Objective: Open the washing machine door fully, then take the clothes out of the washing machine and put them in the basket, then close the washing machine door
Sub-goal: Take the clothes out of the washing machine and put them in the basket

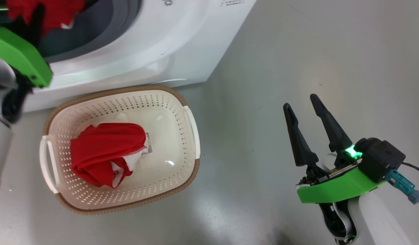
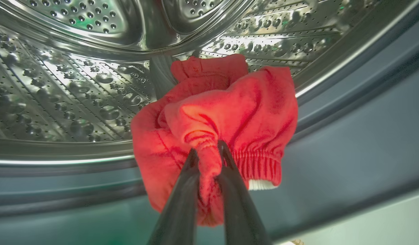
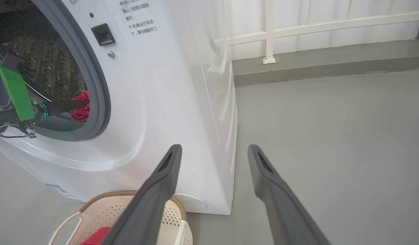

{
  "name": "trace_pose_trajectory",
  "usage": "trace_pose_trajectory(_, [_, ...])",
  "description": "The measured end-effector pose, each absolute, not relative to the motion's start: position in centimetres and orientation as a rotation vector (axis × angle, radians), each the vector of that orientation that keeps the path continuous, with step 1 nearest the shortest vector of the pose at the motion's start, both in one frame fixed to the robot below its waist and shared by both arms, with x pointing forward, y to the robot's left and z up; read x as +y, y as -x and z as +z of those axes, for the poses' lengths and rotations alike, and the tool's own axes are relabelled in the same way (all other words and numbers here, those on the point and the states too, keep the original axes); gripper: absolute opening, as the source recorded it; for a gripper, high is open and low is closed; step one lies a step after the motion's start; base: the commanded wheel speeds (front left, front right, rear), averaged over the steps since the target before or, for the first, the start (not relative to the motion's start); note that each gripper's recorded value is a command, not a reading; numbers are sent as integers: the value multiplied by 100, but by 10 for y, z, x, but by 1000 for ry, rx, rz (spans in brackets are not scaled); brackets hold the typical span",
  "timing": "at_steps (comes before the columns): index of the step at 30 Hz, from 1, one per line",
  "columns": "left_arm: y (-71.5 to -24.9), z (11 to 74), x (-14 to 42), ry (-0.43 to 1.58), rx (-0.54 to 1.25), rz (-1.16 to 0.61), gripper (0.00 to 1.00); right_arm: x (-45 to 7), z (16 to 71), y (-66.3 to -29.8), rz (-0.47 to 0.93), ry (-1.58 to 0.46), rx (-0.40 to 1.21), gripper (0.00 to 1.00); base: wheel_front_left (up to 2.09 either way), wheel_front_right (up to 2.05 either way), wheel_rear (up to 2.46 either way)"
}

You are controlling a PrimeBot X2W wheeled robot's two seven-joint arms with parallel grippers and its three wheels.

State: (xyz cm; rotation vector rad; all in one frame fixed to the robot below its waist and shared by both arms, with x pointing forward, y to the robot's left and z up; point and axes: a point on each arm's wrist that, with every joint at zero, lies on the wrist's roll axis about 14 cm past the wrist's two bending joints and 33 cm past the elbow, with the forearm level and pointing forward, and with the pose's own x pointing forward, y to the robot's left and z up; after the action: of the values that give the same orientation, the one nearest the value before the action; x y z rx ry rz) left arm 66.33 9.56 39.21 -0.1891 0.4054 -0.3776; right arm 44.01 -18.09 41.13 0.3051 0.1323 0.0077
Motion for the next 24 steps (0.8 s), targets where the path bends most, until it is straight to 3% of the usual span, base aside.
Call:
trace_pose_trajectory(12, [-633, 423, 105, 241, 204, -392, 0, -170, 426, -450, 46, -318, 88, 100, 0, 0, 0])
trace_pose_trajectory(24, [-603, 473, 150, 237, 37, -291, 0, -162, 445, -447, 74, -311, 49, 100, 0, 0, 0])
